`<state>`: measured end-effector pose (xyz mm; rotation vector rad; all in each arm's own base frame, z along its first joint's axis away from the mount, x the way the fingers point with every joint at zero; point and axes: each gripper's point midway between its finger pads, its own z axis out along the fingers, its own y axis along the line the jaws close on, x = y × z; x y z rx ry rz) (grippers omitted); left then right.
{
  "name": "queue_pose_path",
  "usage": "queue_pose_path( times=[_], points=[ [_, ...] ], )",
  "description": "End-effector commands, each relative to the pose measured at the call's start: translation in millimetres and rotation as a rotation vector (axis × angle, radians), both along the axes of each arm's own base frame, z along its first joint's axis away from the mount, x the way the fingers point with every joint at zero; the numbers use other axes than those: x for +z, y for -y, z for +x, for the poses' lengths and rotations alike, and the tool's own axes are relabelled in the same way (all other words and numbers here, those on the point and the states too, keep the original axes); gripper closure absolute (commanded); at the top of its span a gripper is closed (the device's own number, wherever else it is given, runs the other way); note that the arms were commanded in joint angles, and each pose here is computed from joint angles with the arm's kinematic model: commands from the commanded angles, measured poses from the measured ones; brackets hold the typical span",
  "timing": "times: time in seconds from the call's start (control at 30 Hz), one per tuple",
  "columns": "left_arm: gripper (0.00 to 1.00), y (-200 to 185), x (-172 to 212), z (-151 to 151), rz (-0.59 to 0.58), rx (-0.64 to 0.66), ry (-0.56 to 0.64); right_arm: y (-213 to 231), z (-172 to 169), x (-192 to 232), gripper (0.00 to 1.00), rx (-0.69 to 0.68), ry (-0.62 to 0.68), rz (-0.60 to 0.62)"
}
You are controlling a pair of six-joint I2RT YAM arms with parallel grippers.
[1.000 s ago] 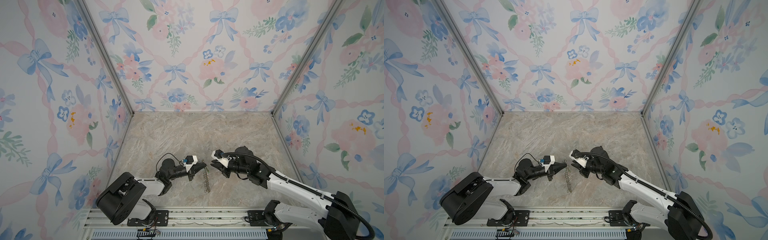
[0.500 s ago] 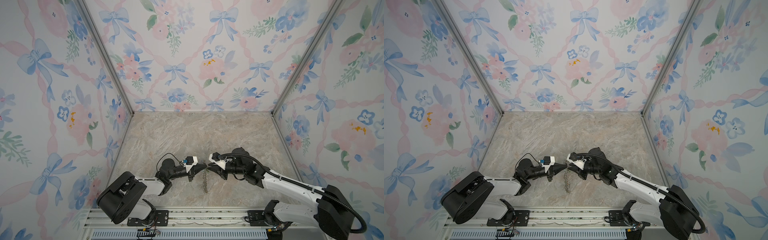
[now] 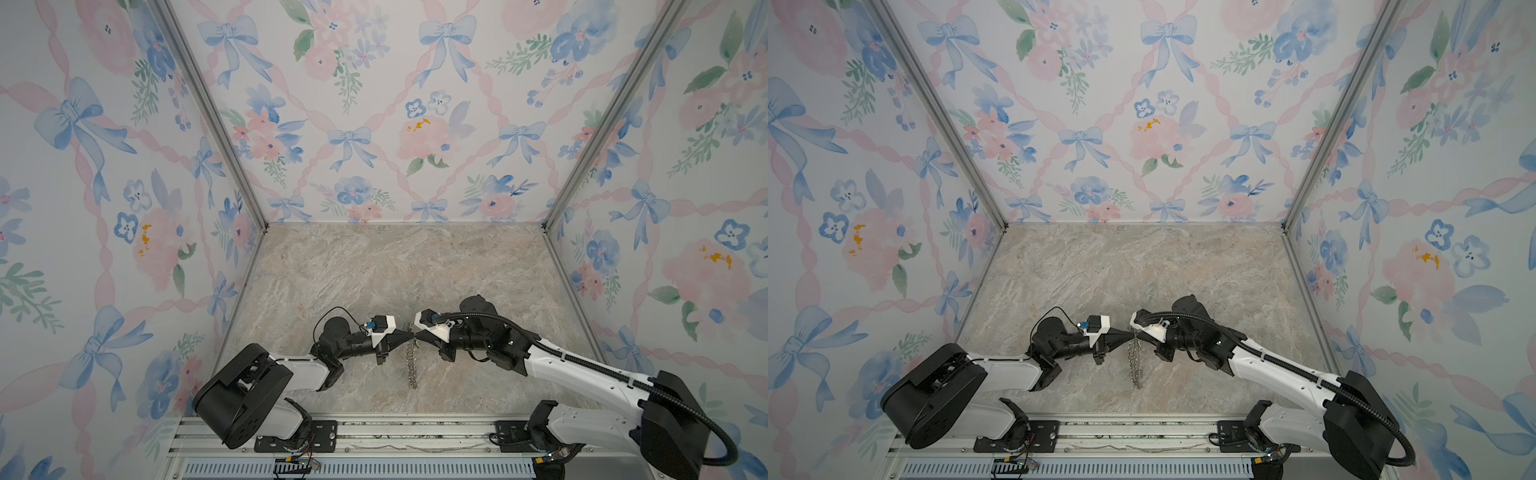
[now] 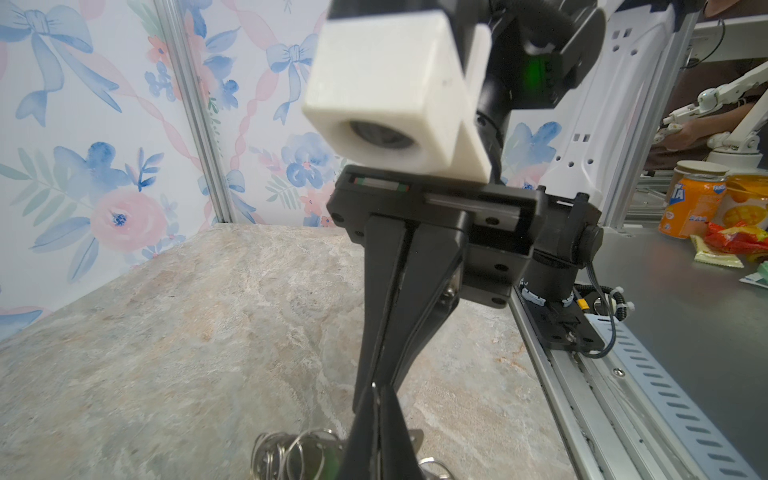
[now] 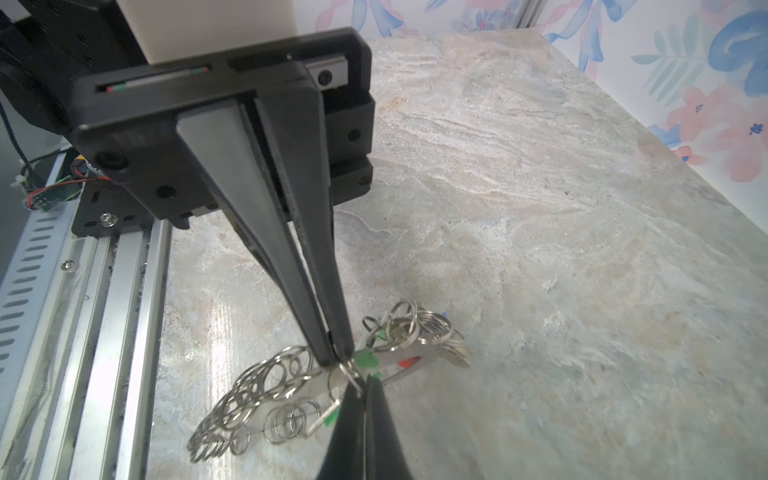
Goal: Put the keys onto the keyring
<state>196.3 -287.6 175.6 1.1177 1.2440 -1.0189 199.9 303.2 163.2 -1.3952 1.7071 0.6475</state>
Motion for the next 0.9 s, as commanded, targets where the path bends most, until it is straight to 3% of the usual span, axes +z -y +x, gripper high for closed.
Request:
queue_pose_path(
  times=[0.0, 0.13, 0.33, 0.87],
  points=[
    [0.88, -4.7, -12.4, 9.0, 0.079, 0.058, 0.014, 0.7, 2.9, 17.4, 1.0, -0.021, 0.054, -0.07],
    [0.8, -7.4, -18.3, 13.7, 0.131, 0.089, 0.013, 3.0, 4.4, 15.4, 1.0, -0.044, 0.086, -0.197],
    [0.81, -4.4, -11.7, 14.6, 0.117, 0.081, 0.007, -3.2, 3.1, 13.1, 1.0, -0.034, 0.127, -0.321],
    [0.81, -11.5, 3.1, 14.4, 0.053, 0.105, 0.003, -13.7, -1.6, 13.2, 1.0, -0.004, 0.165, -0.351]
  ],
)
